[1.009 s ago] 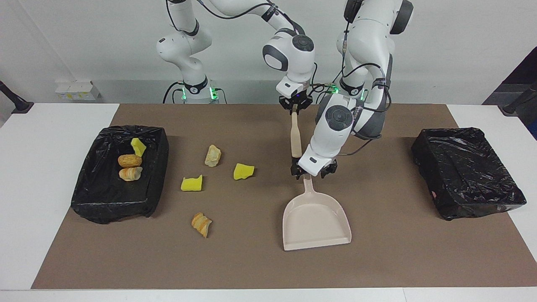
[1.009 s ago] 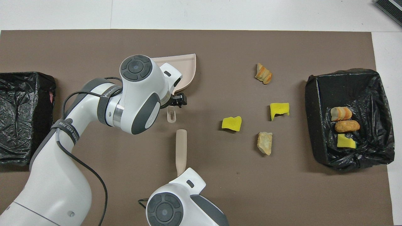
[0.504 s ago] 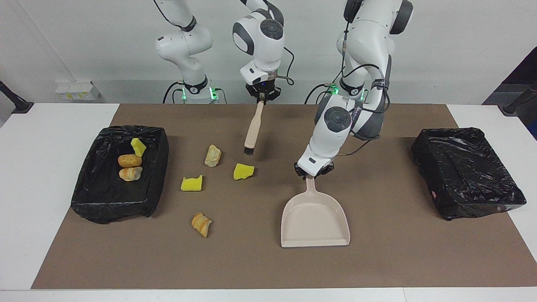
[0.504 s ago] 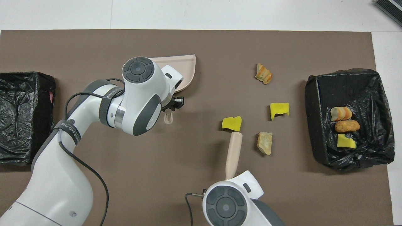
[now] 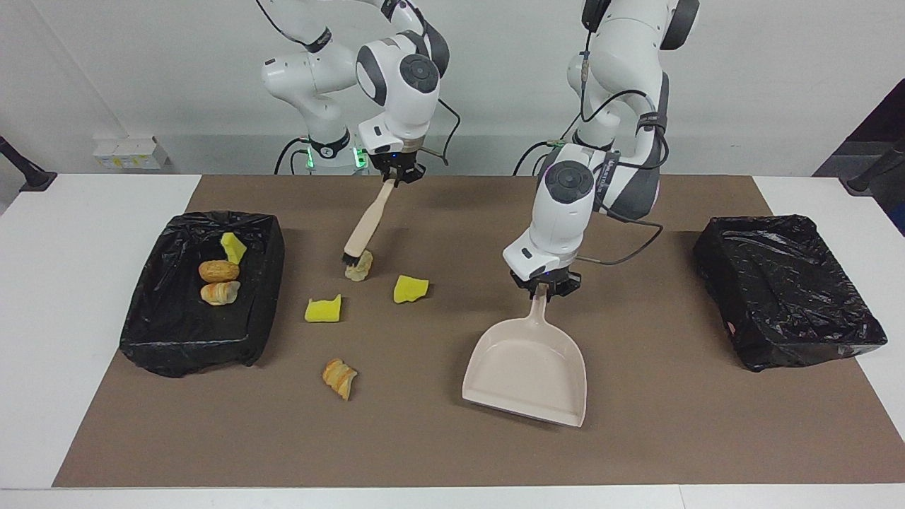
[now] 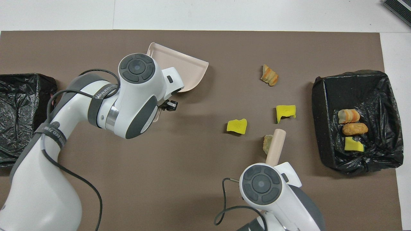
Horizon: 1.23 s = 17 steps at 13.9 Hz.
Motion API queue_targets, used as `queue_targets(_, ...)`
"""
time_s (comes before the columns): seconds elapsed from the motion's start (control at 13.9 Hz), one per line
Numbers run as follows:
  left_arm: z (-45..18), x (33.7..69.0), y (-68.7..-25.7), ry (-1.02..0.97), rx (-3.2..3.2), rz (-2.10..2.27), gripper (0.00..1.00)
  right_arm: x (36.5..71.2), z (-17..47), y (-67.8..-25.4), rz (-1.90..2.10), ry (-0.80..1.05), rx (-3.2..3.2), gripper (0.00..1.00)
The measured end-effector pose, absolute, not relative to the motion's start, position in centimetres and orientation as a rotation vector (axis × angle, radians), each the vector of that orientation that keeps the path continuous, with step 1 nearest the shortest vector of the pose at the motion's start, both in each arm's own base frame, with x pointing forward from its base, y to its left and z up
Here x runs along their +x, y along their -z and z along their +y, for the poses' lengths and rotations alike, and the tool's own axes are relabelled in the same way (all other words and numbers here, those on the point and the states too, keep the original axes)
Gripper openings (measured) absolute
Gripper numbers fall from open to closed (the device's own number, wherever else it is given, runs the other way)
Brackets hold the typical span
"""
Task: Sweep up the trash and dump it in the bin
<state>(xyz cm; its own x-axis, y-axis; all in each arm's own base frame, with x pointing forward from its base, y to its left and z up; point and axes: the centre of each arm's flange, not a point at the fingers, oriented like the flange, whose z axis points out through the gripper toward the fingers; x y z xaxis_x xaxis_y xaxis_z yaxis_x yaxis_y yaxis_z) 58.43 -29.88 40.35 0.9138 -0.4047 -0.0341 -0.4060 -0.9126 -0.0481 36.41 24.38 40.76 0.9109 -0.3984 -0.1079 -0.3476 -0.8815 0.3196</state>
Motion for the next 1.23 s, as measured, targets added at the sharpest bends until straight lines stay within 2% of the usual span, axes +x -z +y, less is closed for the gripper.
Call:
queue_targets(0.22,-26.5,57.9,-43.6,-0.129,-2.948,0.849,0.31,37.5,20.2,-38.8,-0.677,0.312,2.72,0.26)
queue_targets(0.43,-23.6,56.7,-45.9,-0.268,-2.846,1.12,0.31,37.1,19.6,-35.9,-0.753,0.294,2.711,0.26)
queue_targets(0.65,-21.5,56.3,-45.5,-0.322,-2.746,1.384,0.31,37.9,20.7,-33.3,-0.789,0.267,2.743,0.26)
queue_targets(0.94,-21.7,54.0,-43.2,-0.338,-2.572,1.71,0.31,42.2,24.8,-33.3,-0.783,0.27,2.813,0.26)
queue_targets(1.23,-21.5,51.4,-41.9,-0.281,-2.399,1.877,0.31,48.4,29.6,-35.2,-0.78,0.263,2.904,0.26)
